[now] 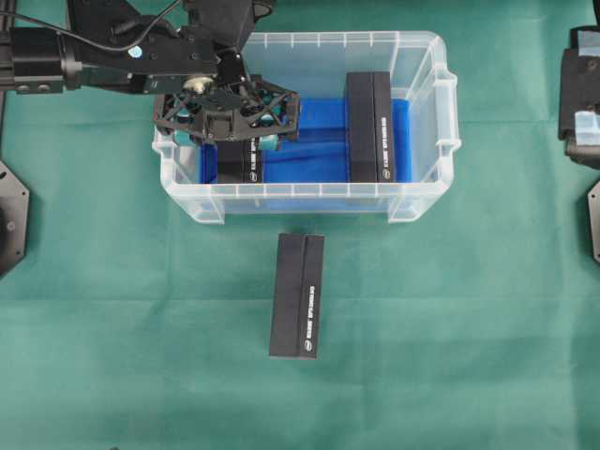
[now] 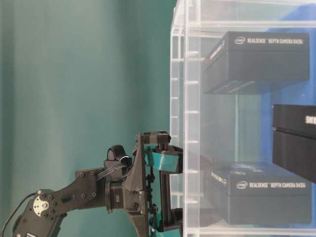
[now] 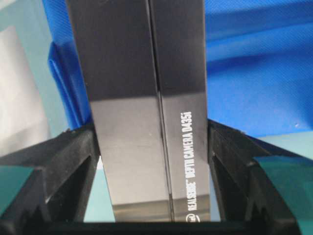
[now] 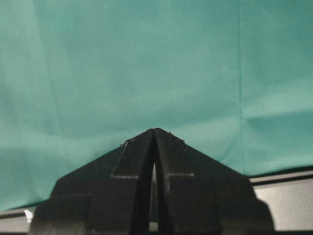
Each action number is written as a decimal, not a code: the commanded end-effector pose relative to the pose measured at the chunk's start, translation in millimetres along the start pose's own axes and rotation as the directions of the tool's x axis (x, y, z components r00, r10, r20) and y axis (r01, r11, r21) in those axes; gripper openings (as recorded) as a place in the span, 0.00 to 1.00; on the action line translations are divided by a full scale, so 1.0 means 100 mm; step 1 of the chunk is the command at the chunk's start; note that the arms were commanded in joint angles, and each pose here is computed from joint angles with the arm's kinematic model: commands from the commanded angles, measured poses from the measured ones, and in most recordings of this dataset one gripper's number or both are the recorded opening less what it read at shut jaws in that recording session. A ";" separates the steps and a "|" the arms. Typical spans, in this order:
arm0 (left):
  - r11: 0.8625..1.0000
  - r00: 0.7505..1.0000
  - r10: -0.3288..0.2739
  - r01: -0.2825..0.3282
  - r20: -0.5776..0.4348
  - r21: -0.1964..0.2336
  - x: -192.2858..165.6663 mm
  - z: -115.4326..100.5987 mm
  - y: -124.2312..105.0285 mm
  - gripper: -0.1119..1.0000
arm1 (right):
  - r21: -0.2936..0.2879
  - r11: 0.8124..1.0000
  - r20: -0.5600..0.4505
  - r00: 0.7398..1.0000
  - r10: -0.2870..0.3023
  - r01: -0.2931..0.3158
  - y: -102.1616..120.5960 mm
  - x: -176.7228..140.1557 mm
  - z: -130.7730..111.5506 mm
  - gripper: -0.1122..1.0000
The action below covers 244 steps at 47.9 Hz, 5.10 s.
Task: Take the box out of the case with the left arm.
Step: 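Lower the left gripper around the left box and close, then lift the left black box up out of the bin with left gripper, then carry the box left of the placed box and lower it onto table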
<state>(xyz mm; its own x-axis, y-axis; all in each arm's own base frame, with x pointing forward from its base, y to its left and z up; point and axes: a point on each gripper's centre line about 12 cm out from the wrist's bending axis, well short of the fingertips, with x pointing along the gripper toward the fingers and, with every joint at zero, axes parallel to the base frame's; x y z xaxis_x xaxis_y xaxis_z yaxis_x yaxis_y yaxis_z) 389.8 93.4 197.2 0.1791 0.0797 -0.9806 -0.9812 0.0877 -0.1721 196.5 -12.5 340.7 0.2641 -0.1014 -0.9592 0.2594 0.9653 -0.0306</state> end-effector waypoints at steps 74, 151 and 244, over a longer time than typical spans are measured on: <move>0.991 0.993 -0.119 0.120 0.024 -0.059 -1.99 0.07 -0.17 0.64 | -0.001 1.000 0.015 1.000 0.002 -0.002 0.00 -0.03 0.02 0.12; 0.992 0.993 -0.114 0.115 0.025 -0.053 -2.12 0.03 -0.17 0.64 | 0.006 1.000 0.010 1.000 0.003 -0.003 0.00 -0.03 0.01 0.12; 0.994 0.996 -0.091 0.089 -0.021 -0.063 -2.09 -0.54 -0.20 0.64 | 0.006 1.000 0.014 1.000 0.005 -0.005 0.00 -0.03 0.02 0.12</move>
<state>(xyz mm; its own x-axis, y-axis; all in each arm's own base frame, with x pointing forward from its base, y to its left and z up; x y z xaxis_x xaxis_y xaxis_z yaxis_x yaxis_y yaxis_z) 379.8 33.4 380.4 0.2111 0.0516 -0.9761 -0.9774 0.0255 -0.2101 196.5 -12.3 340.6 0.2641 -0.0999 -0.9593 0.2635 0.9643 -0.0278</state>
